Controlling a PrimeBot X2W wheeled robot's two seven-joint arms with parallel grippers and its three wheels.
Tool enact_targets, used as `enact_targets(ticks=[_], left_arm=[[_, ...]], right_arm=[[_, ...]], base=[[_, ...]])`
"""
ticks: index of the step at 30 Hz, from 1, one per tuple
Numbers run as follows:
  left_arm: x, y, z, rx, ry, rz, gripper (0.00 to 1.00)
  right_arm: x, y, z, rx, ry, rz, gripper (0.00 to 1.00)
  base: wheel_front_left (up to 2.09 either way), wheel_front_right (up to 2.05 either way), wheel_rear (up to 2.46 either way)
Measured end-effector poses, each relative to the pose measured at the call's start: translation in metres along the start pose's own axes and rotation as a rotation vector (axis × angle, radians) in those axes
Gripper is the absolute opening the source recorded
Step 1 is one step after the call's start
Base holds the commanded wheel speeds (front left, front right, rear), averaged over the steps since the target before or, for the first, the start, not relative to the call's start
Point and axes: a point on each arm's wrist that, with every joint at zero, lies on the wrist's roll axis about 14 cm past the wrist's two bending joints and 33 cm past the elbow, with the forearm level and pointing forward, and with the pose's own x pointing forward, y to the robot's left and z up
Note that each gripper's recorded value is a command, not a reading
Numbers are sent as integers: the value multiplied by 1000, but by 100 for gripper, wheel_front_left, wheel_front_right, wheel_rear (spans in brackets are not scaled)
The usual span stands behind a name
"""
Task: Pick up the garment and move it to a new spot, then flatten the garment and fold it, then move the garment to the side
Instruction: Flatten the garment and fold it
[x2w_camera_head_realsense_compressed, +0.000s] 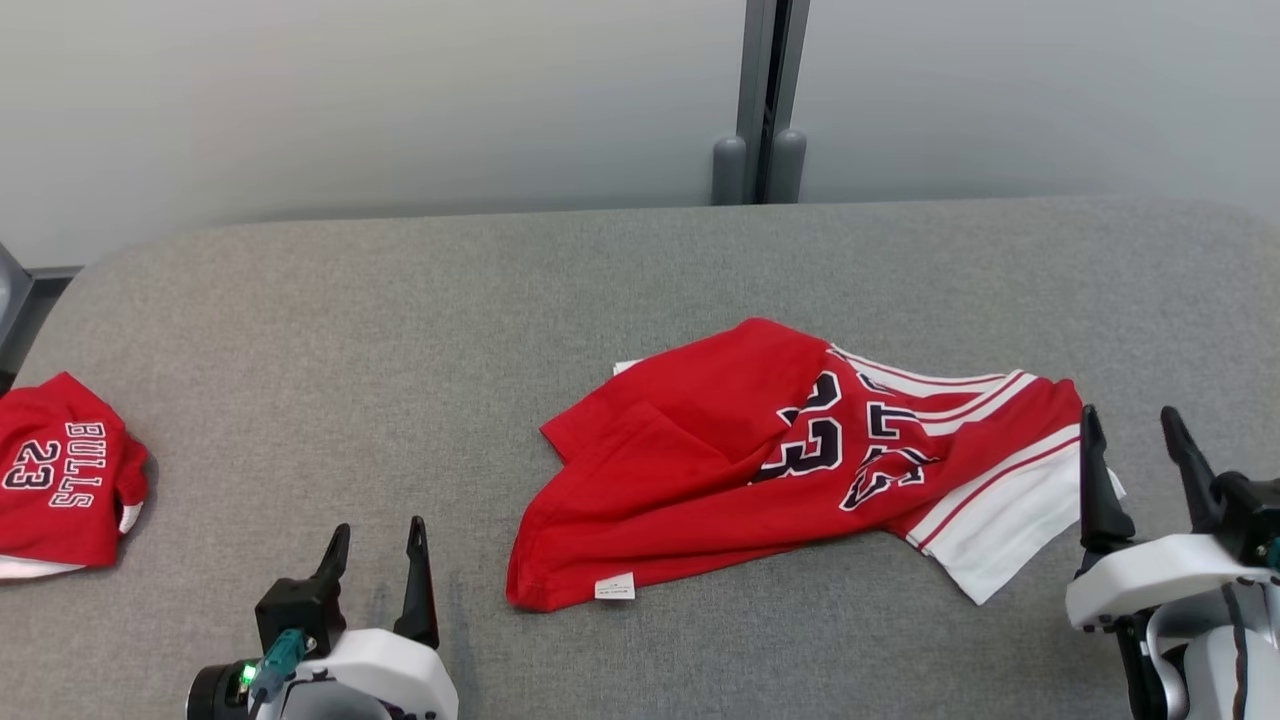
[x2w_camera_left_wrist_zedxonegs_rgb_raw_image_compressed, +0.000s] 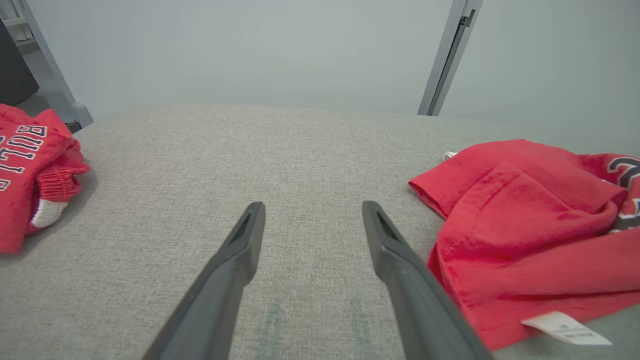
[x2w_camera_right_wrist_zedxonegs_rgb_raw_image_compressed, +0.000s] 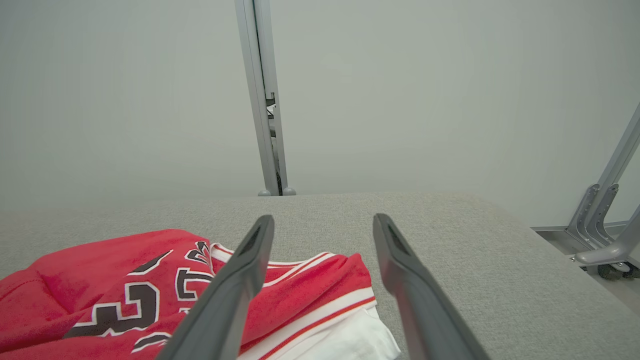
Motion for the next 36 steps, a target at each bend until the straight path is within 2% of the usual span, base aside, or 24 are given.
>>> enact_targets(ticks=[16,25,36], left_arm=[[-34,3,4,17,-41,8,100],[-36,3,-1,17,-28,4,100],[-29,-36,-26,-67,68,-150,100]], right_arm=[[-40,11,-5,8,15,39,100],[-42,14,-12,15,33,47,100],[-39,9,-36,-1,107,35,100]], base=[[0,0,0],[0,0,0],[0,0,0]])
